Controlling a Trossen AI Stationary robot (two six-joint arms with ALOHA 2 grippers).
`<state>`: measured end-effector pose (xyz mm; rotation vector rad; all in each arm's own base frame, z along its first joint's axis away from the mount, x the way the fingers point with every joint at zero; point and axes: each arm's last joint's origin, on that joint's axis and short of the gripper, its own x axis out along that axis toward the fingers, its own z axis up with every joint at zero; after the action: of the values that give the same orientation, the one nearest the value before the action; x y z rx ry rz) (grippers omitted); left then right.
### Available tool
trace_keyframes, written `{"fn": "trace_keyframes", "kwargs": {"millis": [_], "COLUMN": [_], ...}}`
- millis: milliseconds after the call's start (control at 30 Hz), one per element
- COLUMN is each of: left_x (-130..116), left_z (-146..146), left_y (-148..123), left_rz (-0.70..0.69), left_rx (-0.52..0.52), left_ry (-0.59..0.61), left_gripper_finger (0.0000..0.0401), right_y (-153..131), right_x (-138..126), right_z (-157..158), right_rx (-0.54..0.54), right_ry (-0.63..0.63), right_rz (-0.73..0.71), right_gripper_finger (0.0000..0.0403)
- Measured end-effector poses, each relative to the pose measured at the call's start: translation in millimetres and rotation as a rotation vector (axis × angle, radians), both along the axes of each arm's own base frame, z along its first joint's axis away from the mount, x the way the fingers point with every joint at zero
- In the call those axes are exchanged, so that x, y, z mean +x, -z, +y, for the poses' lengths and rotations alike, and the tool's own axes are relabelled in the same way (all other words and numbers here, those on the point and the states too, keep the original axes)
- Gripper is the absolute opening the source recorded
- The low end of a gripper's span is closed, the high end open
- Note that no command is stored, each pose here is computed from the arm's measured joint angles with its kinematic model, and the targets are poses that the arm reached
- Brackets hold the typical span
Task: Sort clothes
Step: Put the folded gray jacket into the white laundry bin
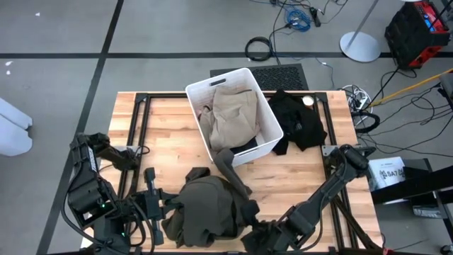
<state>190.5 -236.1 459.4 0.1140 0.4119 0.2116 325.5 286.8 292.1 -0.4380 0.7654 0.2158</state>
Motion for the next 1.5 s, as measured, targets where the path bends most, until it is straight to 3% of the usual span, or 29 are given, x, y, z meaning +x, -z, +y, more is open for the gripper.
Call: {"fn": "trace_keyframes", "kwargs": {"millis": [433,633,733,867,933,1067,1200,1367,1500], "left_x": [0.2,1.2,1.1,1.1,1.1,0.8,-0.9,-9.4,-24.7], "left_z": [0.7,1.6,1.5,1.4,1.3,0.2,-4.9,-14.1,-11.7], "left_y": [0.0,0.4,0.6,0.6,0.6,0.1,-2.4,-16.7,-36.4], "left_rz": [0.002,0.012,0.017,0.019,0.02,0.015,-0.006,-0.093,-0.206], "left_rx": [0.002,-0.001,-0.004,-0.006,-0.007,-0.015,-0.032,-0.004,0.018], "left_ry": [-0.001,0.002,0.007,0.008,0.009,0.013,0.037,0.107,0.089], "left_gripper_finger": [0.0023,0.0023,0.0023,0.0023,0.0023,0.0025,0.0031,0.0034,0.0035], "right_y": [15.3,40.7,46.0,45.2,40.4,6.7,-55.2,-126.2,-181.4], "right_x": [19.3,26.9,26.3,24.6,24.6,22.5,5.6,-35.4,-78.2], "right_z": [3.5,1.5,-3.0,-6.2,-5.7,-4.1,-2.1,-6.8,-34.4], "right_rx": [0.017,0.011,-0.071,-0.104,-0.094,-0.097,-0.177,-0.27,-0.22], "right_ry": [-0.134,-0.1,-0.003,0.041,0.034,0.056,0.11,0.169,0.297], "right_rz": [0.011,0.113,0.101,0.094,0.099,0.06,-0.079,-0.357,-0.548], "right_gripper_finger": [0.021,0.0202,0.0155,0.0026,0.0012,0.0003,0.0002,0.0001,0.0001]}}
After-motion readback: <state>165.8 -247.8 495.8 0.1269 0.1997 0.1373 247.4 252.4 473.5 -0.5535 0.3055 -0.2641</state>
